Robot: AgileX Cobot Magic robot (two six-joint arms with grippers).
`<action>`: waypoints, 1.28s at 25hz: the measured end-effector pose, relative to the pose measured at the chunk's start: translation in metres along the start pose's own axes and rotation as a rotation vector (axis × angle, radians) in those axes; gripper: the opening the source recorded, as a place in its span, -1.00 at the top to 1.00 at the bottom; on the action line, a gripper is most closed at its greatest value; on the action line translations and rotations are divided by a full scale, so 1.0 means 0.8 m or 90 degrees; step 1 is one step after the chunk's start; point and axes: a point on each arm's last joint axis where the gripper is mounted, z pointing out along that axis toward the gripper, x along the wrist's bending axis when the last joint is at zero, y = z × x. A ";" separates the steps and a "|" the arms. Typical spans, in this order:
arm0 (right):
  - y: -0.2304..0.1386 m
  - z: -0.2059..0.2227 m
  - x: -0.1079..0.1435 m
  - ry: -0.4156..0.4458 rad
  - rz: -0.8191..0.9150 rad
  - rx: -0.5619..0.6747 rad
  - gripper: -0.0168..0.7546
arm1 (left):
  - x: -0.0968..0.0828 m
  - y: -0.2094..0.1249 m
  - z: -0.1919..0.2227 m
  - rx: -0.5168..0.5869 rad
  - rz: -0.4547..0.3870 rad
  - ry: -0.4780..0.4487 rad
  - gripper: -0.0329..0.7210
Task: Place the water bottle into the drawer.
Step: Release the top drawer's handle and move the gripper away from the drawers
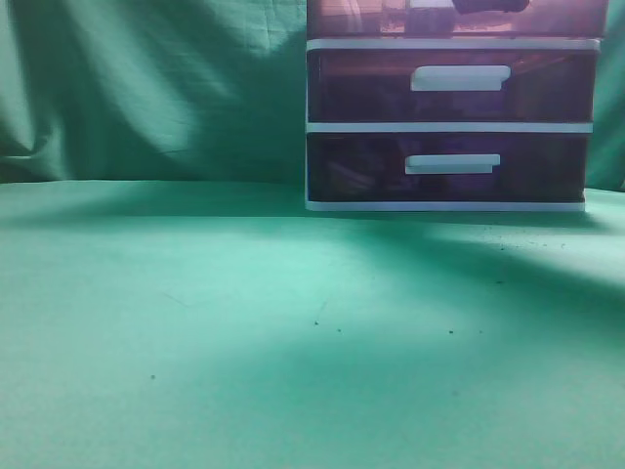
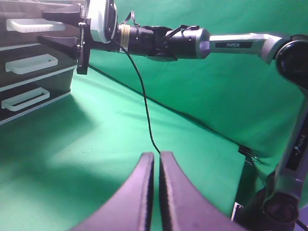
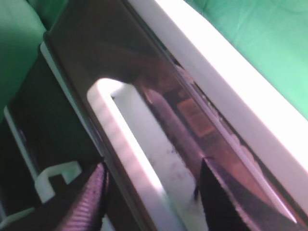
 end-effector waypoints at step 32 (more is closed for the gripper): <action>-0.009 -0.041 -0.034 0.009 0.086 0.009 0.01 | 0.000 0.000 0.000 -0.001 0.000 0.001 0.91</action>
